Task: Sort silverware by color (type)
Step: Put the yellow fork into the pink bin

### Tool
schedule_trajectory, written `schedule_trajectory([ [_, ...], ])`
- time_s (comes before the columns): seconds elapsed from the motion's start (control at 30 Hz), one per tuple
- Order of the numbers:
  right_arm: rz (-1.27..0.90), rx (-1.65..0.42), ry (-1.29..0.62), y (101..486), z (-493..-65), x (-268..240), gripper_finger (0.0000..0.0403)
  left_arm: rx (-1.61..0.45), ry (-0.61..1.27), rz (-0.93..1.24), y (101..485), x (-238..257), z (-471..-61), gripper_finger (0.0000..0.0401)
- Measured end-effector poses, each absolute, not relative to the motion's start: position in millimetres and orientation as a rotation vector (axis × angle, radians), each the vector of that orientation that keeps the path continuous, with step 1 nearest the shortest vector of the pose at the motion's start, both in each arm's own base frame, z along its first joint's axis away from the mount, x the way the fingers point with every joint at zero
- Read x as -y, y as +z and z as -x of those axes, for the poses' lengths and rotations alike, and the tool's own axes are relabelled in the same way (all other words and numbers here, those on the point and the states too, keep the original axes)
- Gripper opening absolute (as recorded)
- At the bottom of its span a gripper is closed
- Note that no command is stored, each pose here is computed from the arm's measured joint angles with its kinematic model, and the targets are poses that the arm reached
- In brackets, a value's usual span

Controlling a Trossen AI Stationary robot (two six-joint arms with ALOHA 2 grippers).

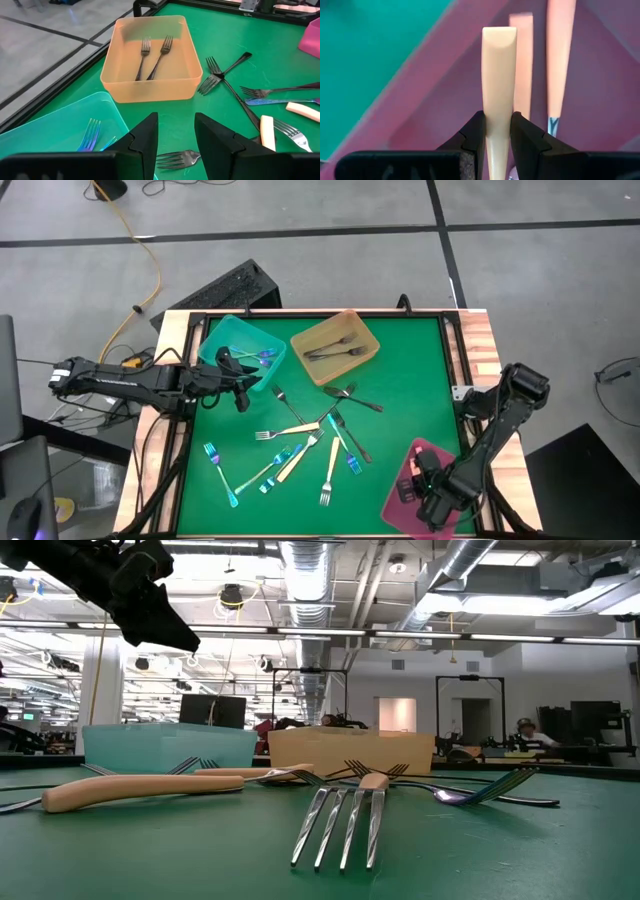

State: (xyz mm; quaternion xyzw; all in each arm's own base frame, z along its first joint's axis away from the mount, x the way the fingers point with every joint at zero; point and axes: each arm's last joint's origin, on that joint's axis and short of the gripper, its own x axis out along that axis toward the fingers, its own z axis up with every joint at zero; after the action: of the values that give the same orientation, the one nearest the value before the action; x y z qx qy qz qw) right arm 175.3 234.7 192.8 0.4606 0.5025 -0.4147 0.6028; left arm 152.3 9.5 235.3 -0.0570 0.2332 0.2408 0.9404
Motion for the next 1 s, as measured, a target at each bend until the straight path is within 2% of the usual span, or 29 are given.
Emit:
schedule_trajectory([
  [0.27,-1.056,-1.182,-0.979,178.5,-182.2,-239.1,0.0098,-0.477,0.492,0.117,235.2,-9.5,-152.3,0.0114],
  [1.0,-0.992,-1.178,-1.022,179.1,-181.3,-231.7,0.0098,-0.483,0.486,0.088,235.3,-9.5,-152.3,0.0114],
])
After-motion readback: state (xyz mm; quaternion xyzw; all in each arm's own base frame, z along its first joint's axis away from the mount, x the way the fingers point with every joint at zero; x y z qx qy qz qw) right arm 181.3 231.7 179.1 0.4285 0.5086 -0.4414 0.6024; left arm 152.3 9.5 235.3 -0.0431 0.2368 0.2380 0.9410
